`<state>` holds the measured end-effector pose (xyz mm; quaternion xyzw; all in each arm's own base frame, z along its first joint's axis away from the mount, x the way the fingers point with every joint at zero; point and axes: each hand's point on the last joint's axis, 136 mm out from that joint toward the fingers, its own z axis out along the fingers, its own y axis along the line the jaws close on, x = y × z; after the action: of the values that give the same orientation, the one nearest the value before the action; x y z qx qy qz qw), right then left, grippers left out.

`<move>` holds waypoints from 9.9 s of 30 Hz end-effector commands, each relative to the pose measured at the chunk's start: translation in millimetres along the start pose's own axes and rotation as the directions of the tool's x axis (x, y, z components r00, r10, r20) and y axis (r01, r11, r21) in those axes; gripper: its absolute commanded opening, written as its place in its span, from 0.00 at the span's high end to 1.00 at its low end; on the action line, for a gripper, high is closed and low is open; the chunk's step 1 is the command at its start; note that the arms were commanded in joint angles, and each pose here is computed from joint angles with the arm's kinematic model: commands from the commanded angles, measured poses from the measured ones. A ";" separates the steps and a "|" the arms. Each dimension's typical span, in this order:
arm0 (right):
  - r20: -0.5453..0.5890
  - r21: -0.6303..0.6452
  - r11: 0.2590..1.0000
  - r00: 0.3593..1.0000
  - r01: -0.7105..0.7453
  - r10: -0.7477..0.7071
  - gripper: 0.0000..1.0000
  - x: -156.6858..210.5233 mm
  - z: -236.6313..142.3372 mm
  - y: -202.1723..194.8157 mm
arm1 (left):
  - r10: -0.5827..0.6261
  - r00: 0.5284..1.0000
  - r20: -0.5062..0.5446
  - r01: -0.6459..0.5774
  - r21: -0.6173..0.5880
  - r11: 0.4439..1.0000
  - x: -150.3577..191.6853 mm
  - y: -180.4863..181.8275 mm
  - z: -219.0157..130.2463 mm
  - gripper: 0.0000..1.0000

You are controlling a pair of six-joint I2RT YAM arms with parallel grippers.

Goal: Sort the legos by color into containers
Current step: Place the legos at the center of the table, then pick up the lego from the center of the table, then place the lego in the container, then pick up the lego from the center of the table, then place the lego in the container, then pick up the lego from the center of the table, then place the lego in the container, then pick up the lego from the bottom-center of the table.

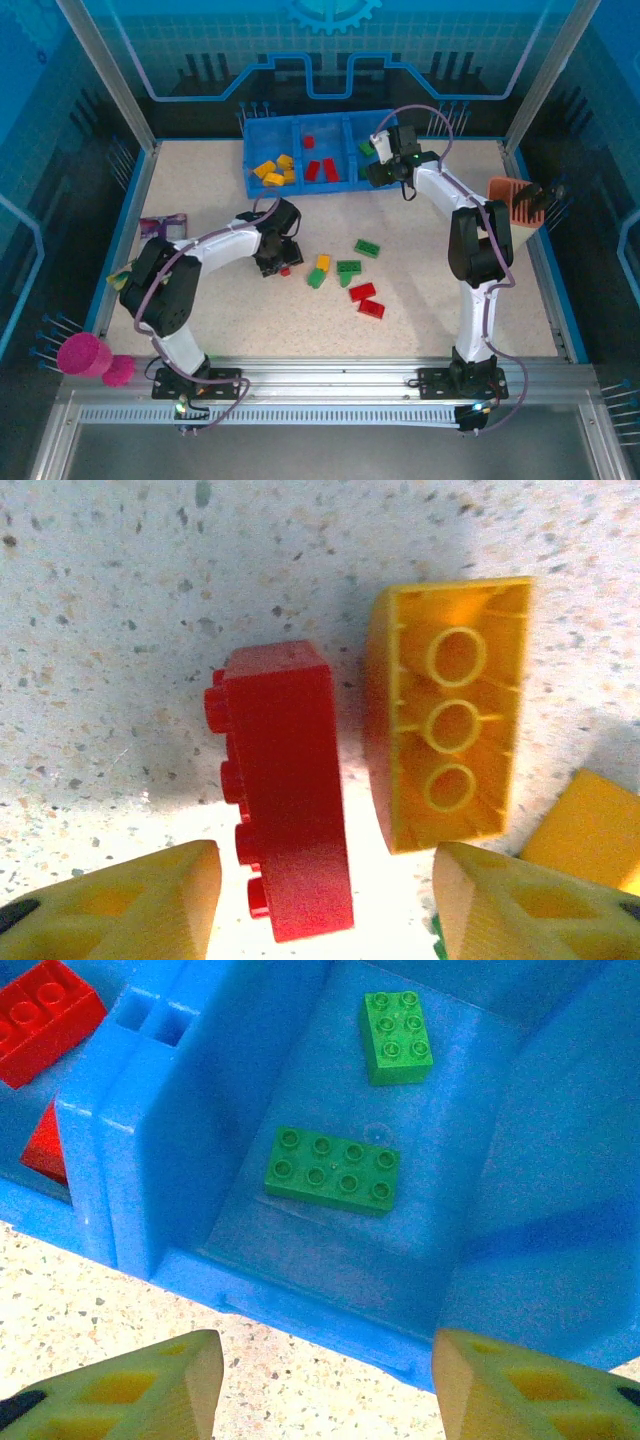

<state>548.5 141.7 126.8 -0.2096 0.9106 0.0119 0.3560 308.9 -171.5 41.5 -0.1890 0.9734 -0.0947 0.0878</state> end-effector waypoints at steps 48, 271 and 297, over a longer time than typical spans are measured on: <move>-0.043 0.024 0.999 0.999 0.030 -0.029 0.42 7.9 10.6 -7.9 | -0.101 0.995 -0.021 0.100 -0.068 0.993 0.9 29.0 30.2 0.60; -0.446 -0.210 0.935 0.879 -0.287 0.169 0.20 261.3 -195.4 180.4 | 0.199 0.844 0.499 -0.200 -0.052 0.978 -319.9 -65.5 -29.0 0.36; -0.607 -0.237 0.971 0.777 0.022 -0.166 0.24 304.3 -138.6 218.5 | 0.296 0.802 0.519 -0.342 -0.007 0.940 -220.3 -33.4 -148.9 0.26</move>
<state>191.6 200.5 13.3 -0.2737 0.9604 0.0244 0.0470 497.2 -95.5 207.5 -0.0486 0.9334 -0.0620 0.3502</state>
